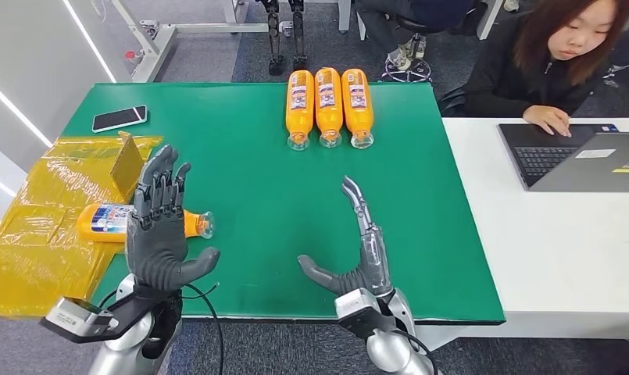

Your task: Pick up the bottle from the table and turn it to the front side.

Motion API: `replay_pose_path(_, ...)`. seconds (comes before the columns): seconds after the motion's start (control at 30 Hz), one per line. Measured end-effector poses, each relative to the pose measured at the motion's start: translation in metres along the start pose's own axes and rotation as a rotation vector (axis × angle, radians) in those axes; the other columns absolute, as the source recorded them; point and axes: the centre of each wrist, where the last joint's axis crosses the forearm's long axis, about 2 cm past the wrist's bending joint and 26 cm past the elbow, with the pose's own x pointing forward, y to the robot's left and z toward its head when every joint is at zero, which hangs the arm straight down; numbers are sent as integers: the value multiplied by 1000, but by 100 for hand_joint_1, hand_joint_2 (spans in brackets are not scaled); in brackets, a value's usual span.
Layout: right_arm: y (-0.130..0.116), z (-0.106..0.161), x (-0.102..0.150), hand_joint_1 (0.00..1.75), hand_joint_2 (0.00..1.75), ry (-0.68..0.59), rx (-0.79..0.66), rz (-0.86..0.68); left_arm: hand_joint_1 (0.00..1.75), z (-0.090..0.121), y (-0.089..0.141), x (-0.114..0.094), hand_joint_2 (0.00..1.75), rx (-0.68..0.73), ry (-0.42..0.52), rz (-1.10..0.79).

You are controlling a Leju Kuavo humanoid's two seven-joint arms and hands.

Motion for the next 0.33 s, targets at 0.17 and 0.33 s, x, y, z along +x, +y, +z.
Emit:
replay_pose_path(0.17,-4,5,3,0,175,10,-32,13,0,-10,-19,5,175,10,-38,125)
replay_pose_path(0.33,-8,14,10,0,175,9,-74,50,0,-19,-44,8,175,-3,-61,214)
